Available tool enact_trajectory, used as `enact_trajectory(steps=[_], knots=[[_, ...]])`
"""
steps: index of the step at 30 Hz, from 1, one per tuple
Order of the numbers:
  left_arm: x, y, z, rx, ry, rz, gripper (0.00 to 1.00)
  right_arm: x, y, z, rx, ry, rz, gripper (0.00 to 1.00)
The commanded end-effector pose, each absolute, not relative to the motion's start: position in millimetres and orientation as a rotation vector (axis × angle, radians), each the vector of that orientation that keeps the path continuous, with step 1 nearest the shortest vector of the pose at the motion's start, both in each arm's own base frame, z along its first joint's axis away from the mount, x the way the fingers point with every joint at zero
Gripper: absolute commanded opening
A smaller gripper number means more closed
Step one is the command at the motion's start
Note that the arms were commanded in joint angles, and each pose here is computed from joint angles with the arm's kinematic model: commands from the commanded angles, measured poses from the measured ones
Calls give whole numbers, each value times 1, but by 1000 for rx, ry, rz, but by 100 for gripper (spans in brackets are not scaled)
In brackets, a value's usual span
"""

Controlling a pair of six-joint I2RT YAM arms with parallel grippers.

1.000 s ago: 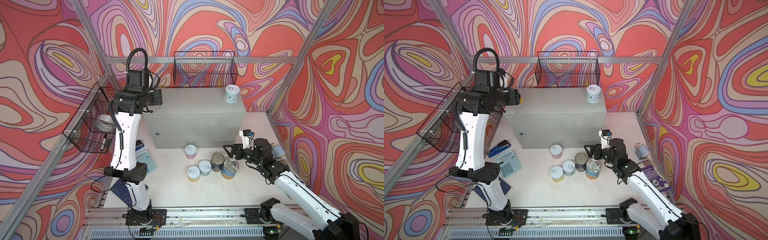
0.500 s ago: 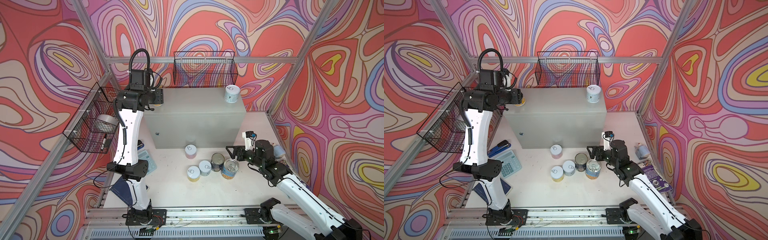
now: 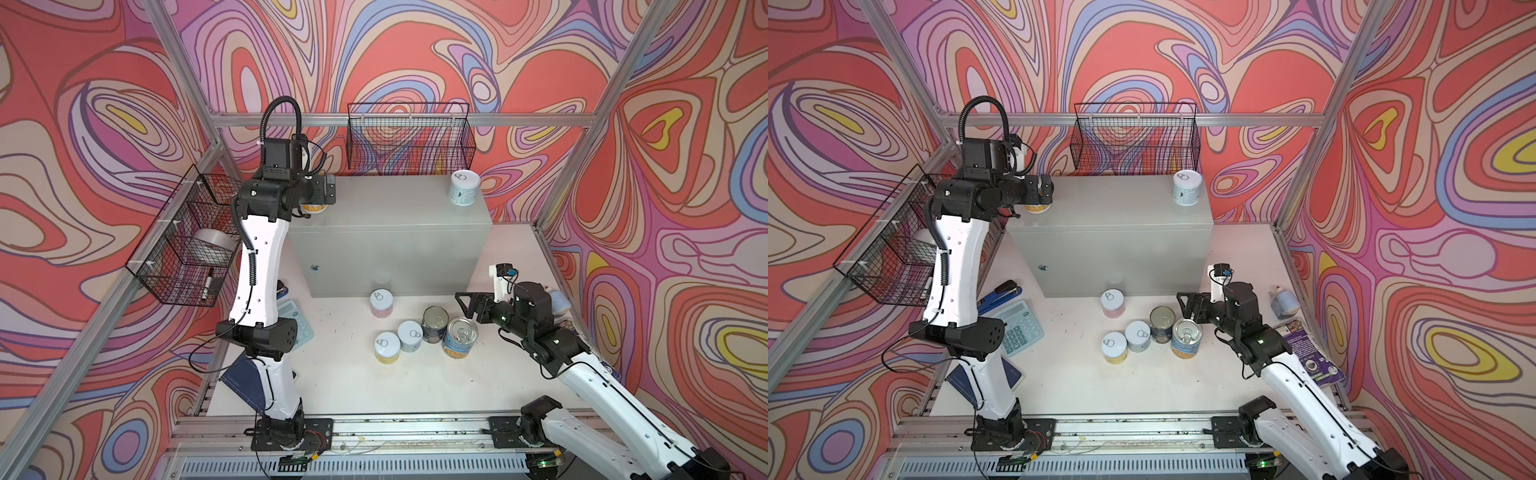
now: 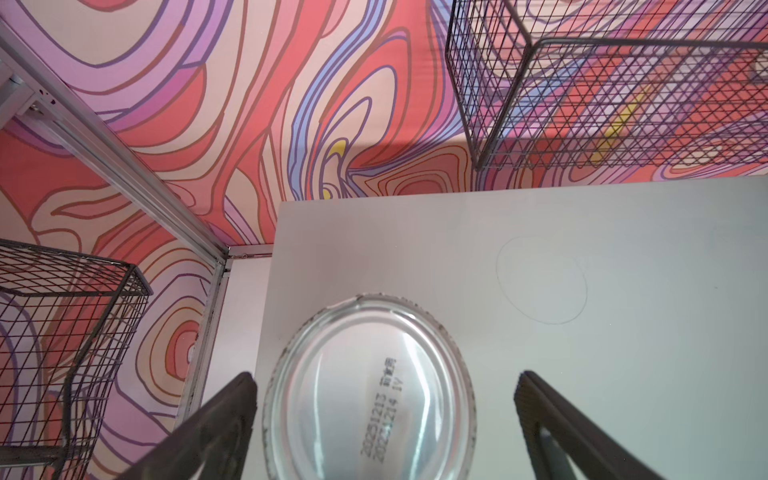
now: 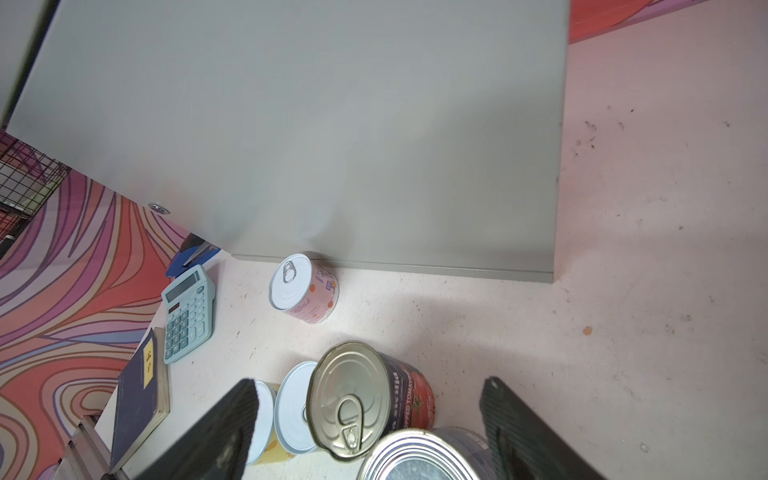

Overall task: Place and organize the canned foods onto the counter
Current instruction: 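Carry the yellow can with the left gripper up over the cabinet top, then set the yellow can on the cabinet top and open the left gripper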

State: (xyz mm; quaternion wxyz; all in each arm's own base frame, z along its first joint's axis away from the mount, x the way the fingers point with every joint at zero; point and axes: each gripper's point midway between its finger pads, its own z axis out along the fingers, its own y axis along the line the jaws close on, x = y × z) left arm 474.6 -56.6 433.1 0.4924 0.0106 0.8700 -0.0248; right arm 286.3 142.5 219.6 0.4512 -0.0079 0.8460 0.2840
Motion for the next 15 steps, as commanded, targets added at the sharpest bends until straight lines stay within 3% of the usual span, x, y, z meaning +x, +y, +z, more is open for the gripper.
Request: enact_trajectory(steps=[1,7,15], knots=[[462,-55,457,16,2039,-84,100,282,138,211,1,2116,683,88],[432,-64,470,24,1987,-108,100,281,125,218,75,2104,631,97],[376,-81,457,79,1915,-31,100,274,117,200,112,2210,572,98]])
